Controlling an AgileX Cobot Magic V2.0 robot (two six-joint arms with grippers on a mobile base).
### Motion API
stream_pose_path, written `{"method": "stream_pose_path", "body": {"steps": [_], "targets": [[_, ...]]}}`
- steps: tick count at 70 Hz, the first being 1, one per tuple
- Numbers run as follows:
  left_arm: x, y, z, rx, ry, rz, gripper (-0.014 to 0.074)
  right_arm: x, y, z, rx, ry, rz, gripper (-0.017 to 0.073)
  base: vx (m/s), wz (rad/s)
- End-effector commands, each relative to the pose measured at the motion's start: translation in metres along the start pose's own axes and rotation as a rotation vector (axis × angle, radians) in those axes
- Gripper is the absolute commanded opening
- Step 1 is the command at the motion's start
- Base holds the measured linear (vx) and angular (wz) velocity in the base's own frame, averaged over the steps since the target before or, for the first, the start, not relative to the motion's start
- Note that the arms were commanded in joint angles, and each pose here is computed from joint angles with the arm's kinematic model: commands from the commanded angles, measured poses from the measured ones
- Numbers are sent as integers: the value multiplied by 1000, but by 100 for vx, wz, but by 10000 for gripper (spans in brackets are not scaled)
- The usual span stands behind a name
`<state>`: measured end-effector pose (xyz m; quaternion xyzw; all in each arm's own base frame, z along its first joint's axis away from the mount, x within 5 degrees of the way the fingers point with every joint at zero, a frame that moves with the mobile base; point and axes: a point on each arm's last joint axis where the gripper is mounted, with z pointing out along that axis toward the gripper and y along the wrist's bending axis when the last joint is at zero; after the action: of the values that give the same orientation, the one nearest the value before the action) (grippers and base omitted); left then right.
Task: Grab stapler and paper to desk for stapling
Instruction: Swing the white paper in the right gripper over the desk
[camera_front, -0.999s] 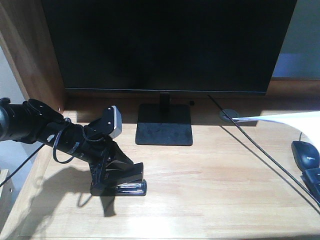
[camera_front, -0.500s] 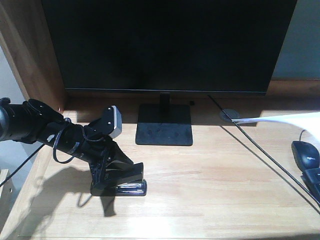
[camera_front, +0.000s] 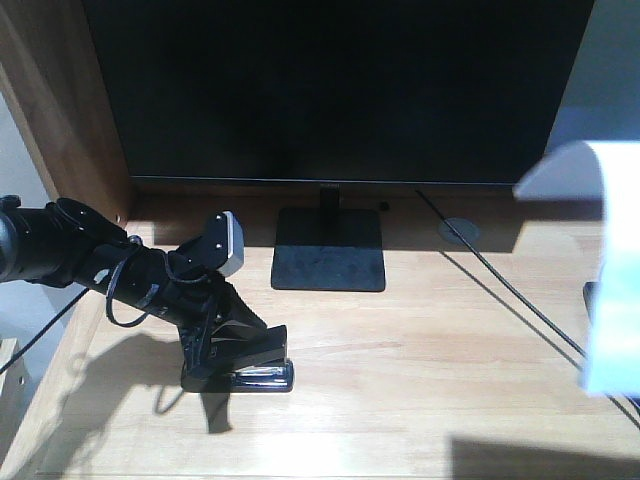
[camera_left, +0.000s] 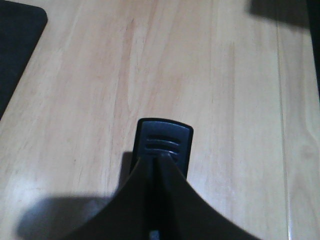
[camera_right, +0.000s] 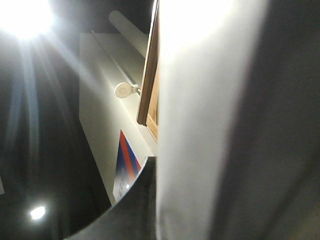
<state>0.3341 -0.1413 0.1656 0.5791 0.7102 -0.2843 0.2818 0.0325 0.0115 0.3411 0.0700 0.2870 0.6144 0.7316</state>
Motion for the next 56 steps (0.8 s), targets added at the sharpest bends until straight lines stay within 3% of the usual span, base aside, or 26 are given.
{"method": "stream_pose_path", "body": {"steps": [1, 33, 56], "targets": [[-22, -2, -14, -24, -73, 23, -6, 3, 6, 20, -24, 26, -53, -3, 0, 0], [-22, -2, -14, -24, -73, 23, -6, 45, -18, 86, 71, 163, -48, -3, 0, 0], [-22, -2, -14, -24, -73, 23, -6, 47, -52, 101, 206, 103, -34, -3, 0, 0]]}}
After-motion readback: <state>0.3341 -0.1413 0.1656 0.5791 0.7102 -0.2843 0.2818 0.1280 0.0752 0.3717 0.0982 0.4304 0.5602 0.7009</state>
